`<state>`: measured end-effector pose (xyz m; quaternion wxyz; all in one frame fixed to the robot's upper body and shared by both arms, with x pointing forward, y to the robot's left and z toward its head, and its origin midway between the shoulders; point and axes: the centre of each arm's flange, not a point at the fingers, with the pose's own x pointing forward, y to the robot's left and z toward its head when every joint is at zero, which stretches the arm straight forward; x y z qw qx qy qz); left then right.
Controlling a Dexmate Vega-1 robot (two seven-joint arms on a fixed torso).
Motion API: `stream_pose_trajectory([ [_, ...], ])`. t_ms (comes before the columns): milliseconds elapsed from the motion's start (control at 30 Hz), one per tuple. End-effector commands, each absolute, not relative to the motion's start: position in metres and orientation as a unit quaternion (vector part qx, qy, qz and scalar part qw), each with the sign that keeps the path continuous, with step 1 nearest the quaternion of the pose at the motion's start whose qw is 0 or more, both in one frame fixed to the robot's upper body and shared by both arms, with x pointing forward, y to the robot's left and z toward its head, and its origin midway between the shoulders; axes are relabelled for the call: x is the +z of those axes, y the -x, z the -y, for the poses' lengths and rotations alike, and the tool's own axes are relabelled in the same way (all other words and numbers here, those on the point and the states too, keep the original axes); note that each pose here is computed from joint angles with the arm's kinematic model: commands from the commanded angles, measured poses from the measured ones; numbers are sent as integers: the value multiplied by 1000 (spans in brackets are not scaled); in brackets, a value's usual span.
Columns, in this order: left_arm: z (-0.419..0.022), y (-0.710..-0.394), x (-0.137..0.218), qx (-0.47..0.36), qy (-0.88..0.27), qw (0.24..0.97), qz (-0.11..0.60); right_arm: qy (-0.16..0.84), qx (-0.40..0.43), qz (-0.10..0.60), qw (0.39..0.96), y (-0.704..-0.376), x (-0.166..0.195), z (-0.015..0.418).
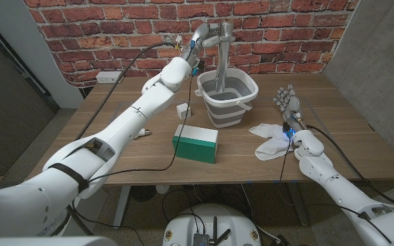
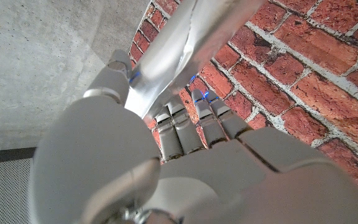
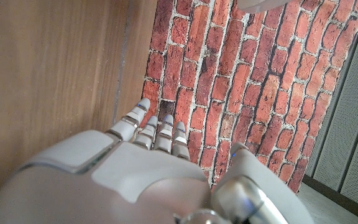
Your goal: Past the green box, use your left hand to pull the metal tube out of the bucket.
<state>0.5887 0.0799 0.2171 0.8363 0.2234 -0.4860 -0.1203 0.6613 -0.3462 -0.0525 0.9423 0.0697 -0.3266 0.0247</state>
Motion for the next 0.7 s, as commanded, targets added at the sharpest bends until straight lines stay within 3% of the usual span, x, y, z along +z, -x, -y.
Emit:
stream_pose_trajectory([
  [33,-77,-572,233,-117,-232,831,491,-72,26,329,941,-663,-51,344],
  [700,-65,-544,246,-123,-228,836,484,-73,33,339,937,-664,-47,344],
])
